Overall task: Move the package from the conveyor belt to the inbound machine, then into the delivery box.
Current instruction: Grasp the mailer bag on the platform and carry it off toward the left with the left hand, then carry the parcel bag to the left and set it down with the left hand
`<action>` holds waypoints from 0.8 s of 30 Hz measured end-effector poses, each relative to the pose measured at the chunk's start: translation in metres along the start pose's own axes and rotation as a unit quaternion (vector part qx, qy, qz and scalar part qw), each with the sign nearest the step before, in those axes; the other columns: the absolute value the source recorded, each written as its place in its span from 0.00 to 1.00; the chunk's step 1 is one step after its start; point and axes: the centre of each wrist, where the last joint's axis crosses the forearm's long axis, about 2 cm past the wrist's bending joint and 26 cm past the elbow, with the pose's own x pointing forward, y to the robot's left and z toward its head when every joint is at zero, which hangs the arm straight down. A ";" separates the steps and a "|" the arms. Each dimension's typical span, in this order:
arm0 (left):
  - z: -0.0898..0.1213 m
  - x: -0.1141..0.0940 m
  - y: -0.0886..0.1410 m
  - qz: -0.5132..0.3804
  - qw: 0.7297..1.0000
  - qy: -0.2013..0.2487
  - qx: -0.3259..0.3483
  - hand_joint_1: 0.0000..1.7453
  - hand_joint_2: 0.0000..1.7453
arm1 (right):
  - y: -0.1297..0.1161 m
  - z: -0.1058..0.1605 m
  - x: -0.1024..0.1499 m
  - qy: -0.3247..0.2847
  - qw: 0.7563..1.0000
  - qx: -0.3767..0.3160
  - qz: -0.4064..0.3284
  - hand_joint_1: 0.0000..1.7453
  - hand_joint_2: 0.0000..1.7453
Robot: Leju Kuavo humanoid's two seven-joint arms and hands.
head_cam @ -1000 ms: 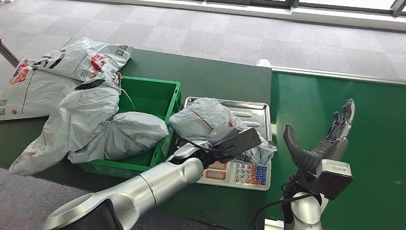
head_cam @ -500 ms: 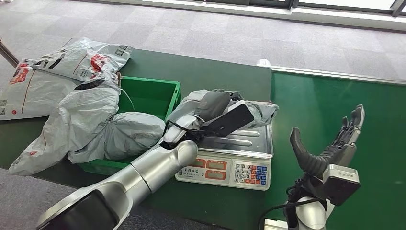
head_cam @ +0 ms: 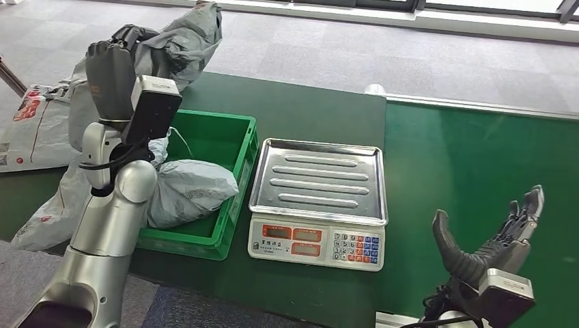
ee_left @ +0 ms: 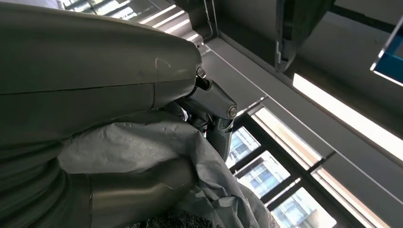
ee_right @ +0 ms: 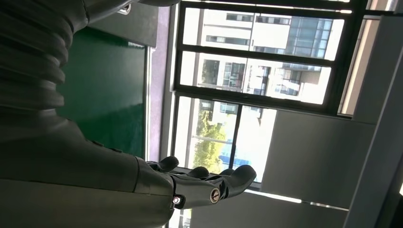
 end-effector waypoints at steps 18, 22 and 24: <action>0.054 -0.102 0.051 -0.011 0.988 0.149 -0.043 0.00 1.00 | -0.006 0.000 0.000 0.006 1.000 0.004 0.001 0.00 1.00; 0.064 -0.104 0.050 -0.010 0.986 0.156 -0.055 0.00 1.00 | -0.004 -0.002 0.000 0.002 1.000 0.005 0.000 0.00 1.00; 0.066 -0.105 0.050 -0.011 0.986 0.158 -0.057 0.00 1.00 | -0.004 -0.002 0.000 0.001 1.000 0.005 -0.001 0.00 1.00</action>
